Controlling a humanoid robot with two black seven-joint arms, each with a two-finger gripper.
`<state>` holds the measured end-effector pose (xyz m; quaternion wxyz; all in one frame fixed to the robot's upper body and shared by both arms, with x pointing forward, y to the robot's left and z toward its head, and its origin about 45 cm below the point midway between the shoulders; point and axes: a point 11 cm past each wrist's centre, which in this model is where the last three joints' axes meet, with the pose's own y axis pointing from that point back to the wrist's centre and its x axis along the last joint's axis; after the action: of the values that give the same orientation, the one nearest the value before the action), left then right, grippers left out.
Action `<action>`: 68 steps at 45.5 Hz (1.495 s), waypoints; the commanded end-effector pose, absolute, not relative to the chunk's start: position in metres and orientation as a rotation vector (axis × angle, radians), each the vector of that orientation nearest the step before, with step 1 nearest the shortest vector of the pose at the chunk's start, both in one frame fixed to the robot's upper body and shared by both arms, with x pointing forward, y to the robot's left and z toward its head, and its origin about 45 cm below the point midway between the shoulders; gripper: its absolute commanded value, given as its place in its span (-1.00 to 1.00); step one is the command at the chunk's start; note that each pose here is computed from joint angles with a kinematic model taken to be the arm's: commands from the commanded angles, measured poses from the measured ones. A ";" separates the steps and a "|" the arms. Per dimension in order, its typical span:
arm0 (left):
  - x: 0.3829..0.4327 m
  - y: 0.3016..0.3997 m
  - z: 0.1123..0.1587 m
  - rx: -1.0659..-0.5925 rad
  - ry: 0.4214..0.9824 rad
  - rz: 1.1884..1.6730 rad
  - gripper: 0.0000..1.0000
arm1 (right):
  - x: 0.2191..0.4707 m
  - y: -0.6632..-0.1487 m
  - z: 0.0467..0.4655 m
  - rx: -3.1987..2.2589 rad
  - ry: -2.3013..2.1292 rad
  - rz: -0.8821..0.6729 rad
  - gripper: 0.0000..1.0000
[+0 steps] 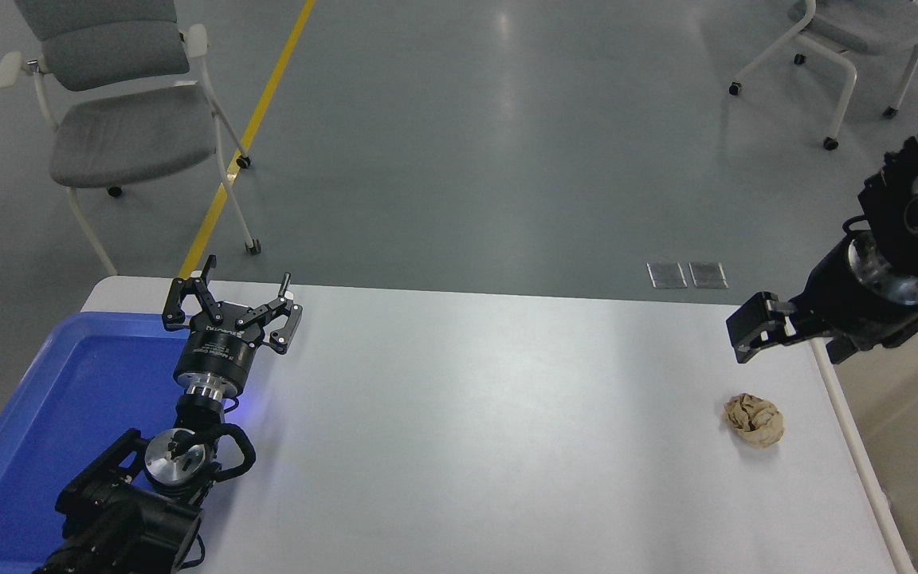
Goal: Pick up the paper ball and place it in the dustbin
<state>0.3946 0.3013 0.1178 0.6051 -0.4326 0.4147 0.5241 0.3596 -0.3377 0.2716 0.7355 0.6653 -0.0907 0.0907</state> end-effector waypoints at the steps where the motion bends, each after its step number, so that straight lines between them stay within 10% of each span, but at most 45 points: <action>1: 0.3946 0.3012 0.1177 -1.001 0.960 1.212 0.98 | 0.379 -0.363 0.211 1.405 -0.237 0.334 1.00; 31: 0.3946 0.3012 0.1177 -1.001 0.960 1.212 0.98 | 0.366 -0.414 0.086 1.355 -0.346 0.456 1.00; 68: 0.3946 0.3012 0.1177 -1.001 0.960 1.212 0.98 | 0.352 -0.399 0.059 1.421 -0.361 0.425 1.00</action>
<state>0.3946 0.3013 0.1178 0.6051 -0.4325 0.4147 0.5242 0.3579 -0.4030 0.0672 0.7280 0.6353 -0.1591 0.2028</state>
